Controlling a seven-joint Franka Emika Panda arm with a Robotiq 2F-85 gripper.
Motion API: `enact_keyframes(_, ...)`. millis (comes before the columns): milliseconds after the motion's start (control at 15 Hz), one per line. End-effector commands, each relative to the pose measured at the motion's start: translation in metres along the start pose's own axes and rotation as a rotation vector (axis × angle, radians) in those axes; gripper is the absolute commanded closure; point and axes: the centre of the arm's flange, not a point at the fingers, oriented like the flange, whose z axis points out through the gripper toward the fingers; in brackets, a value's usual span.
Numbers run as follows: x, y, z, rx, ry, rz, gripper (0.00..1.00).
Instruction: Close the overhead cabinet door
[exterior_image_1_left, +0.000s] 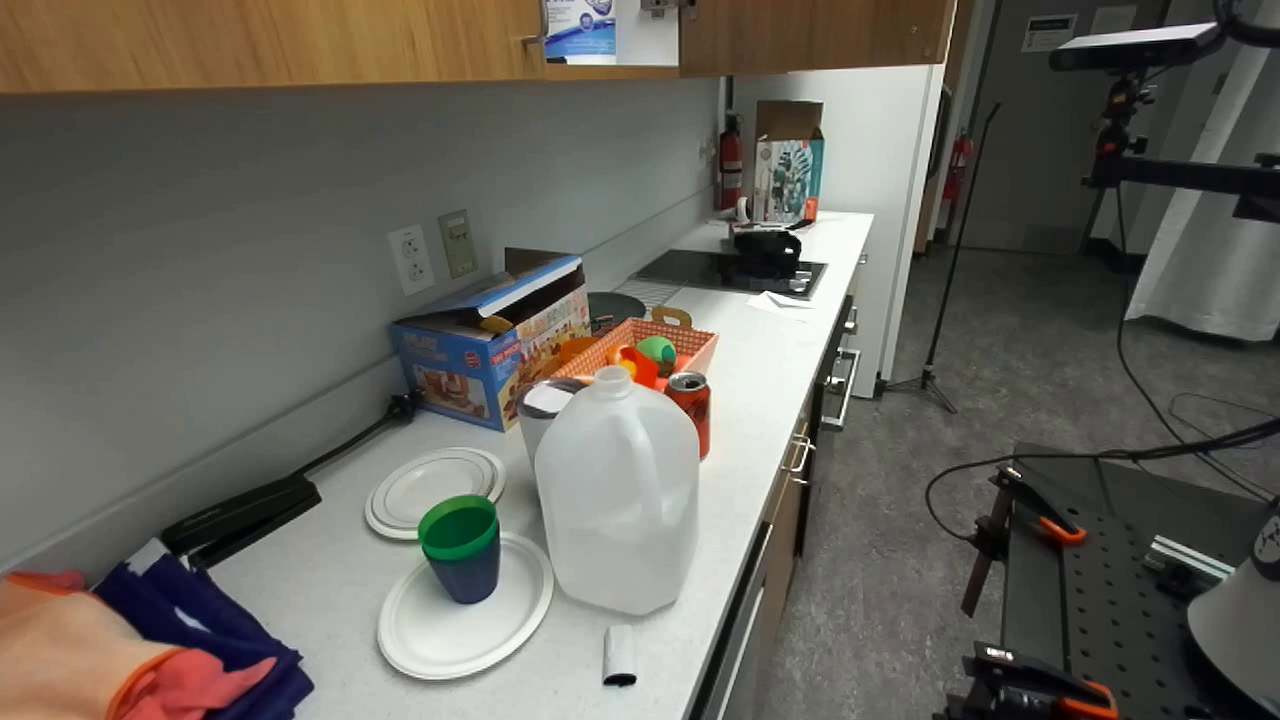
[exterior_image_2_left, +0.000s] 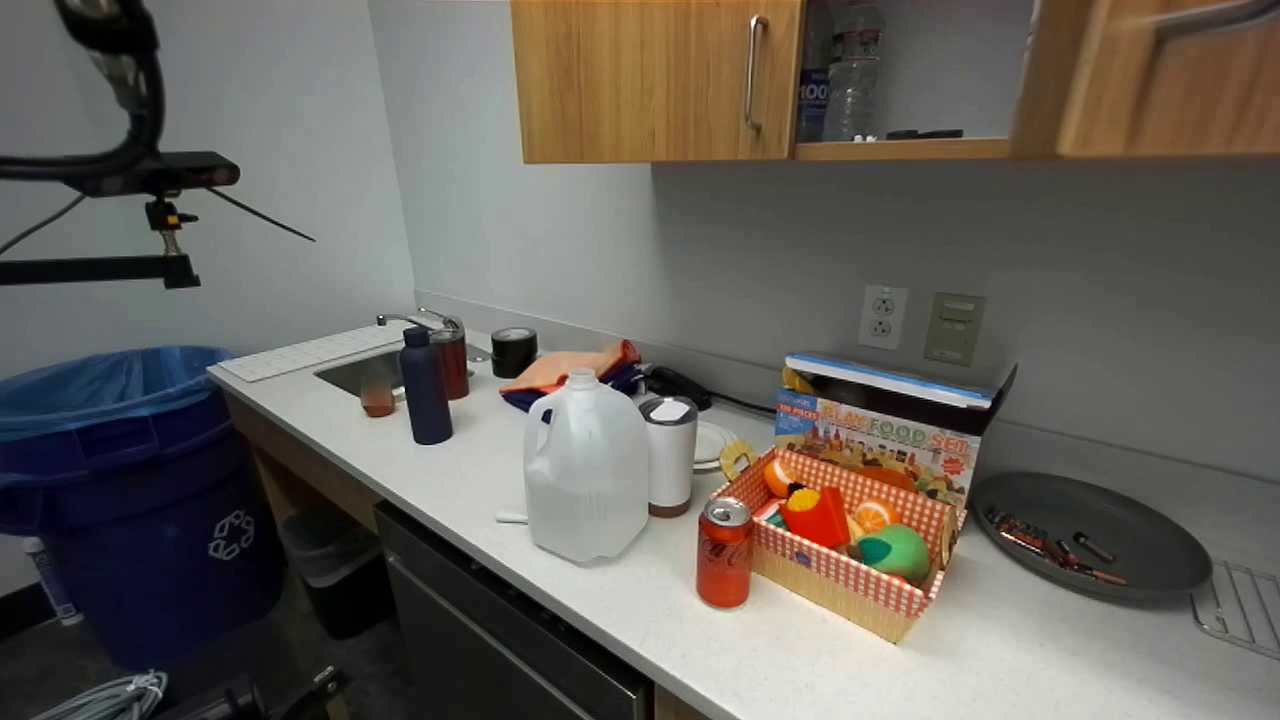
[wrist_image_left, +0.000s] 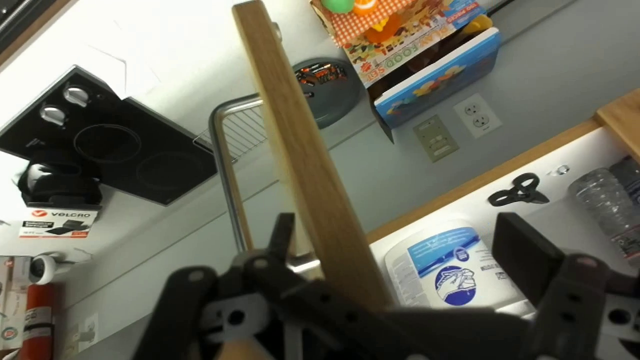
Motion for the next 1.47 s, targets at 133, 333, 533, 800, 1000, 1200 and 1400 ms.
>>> enact_keyframes(133,0.012,-0.048,0.011,0.090,0.013,-0.032,0.00)
enact_keyframes(333,0.014,-0.064,0.021,0.108,0.014,-0.032,0.00)
enact_keyframes(533,0.013,-0.079,0.033,0.120,0.009,-0.038,0.00)
enact_keyframes(800,0.013,-0.103,0.044,0.123,0.043,-0.034,0.00)
enact_keyframes(1000,0.010,-0.123,0.054,0.122,0.095,-0.037,0.00)
enact_keyframes(1200,0.008,-0.140,0.065,0.125,0.122,-0.036,0.00)
enact_keyframes(1400,0.008,-0.156,0.076,0.131,0.151,-0.031,0.00)
